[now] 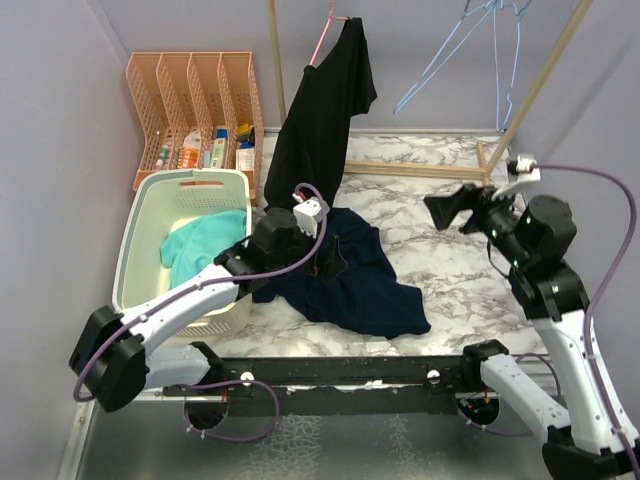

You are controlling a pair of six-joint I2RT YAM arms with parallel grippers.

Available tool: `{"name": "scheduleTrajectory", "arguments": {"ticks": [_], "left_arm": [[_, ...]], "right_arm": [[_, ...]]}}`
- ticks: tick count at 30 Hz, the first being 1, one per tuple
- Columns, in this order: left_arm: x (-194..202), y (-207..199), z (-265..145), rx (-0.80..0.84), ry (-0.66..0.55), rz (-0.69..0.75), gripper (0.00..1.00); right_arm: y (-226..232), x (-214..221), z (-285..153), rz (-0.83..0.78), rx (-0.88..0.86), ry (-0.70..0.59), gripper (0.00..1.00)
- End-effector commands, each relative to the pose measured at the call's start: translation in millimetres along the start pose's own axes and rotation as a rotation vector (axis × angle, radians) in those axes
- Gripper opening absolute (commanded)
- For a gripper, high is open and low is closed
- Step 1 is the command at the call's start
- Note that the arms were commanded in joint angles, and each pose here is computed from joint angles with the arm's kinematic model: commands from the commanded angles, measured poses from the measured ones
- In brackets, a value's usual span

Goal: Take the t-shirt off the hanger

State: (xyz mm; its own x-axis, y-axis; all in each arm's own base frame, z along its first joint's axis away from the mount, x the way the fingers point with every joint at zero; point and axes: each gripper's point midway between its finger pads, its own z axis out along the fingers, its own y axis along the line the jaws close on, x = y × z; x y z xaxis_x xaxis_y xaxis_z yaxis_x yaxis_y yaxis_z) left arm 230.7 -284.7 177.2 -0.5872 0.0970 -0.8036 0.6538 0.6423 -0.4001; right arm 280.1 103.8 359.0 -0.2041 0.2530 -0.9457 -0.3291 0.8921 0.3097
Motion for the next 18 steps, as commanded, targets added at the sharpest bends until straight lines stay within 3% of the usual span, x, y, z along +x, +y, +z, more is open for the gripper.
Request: {"name": "scheduleTrajectory", "arguments": {"ticks": [1,5,9,18], "left_arm": [[30.2,30.0,22.6,-0.186,0.082,-0.06,0.99],[46.4,67.9,24.9,-0.489,0.157,-0.007,0.99],[56.0,89.0,23.4,-0.668,0.2,0.044,0.99],[110.0,100.5,45.6,-0.666,0.286,0.019,0.99]], "right_arm": [[12.8,62.6,-33.8,0.116,-0.086,0.138,1.0],[19.1,82.4,-51.2,0.167,-0.128,0.141,1.0],[24.7,90.3,-59.3,0.188,-0.162,0.146,1.0],[24.2,113.8,-60.6,0.204,-0.179,0.211,1.0]]}}
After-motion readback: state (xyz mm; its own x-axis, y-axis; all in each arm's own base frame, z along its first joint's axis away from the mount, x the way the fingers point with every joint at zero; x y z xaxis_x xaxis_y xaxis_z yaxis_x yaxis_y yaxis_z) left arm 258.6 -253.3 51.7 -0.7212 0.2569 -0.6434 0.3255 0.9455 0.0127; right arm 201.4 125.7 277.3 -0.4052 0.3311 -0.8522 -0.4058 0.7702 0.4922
